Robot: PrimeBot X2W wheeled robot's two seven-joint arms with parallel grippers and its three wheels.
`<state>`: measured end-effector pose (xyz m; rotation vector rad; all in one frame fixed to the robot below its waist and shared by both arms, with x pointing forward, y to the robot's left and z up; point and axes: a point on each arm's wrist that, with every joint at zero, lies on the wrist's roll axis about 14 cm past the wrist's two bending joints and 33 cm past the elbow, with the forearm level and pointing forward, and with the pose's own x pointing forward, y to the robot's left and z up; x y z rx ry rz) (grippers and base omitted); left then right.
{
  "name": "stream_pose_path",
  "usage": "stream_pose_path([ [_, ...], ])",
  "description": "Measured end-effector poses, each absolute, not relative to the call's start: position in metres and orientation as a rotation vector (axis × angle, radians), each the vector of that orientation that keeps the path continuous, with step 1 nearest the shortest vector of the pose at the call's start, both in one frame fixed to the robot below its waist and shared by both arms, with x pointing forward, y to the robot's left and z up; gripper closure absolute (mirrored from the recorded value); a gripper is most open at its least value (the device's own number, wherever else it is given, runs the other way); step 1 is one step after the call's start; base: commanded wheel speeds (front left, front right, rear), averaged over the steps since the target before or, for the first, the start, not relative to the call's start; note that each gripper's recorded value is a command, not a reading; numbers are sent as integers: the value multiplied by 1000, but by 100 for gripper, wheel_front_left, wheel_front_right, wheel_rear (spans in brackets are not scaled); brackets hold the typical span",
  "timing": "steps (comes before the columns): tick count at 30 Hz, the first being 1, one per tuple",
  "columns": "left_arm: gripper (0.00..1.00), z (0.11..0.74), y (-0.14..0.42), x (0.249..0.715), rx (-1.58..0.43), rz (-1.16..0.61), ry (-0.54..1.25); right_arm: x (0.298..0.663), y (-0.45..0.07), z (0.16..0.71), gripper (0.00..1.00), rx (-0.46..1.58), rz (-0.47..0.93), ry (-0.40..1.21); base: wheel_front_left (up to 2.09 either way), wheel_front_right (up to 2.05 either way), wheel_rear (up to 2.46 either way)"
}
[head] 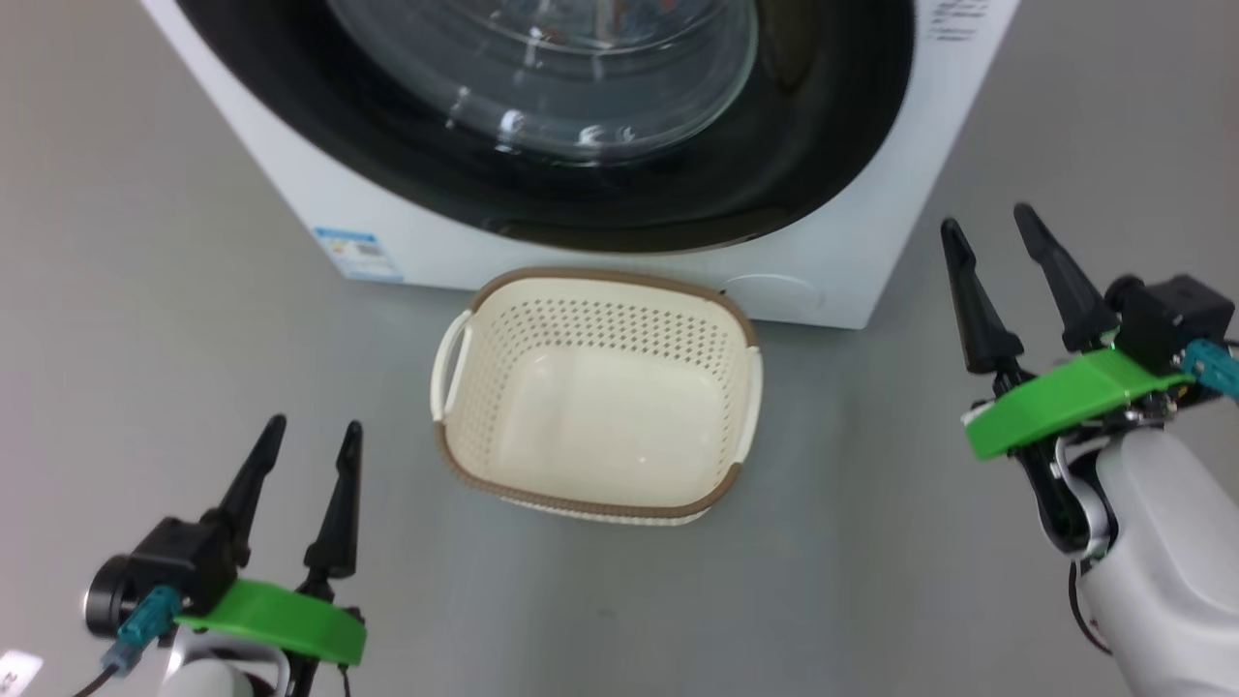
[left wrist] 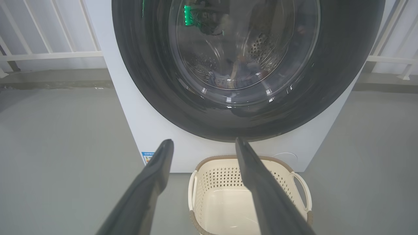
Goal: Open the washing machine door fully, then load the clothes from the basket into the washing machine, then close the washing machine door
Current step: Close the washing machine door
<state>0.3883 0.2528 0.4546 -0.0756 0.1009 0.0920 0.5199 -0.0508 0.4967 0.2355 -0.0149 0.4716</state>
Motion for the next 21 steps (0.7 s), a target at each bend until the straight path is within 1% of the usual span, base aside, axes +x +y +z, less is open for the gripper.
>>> stream_pose_path([
  [9,0,453,247,379,-78,68,103,478,-109,493,0,219,332,8,0,0,0],
  [10,0,453,247,379,-78,68,103,478,-109,493,0,219,332,8,0,0,0],
  [21,0,465,239,382,-81,43,66,432,-167,495,0,213,185,0,0,0,0],
])
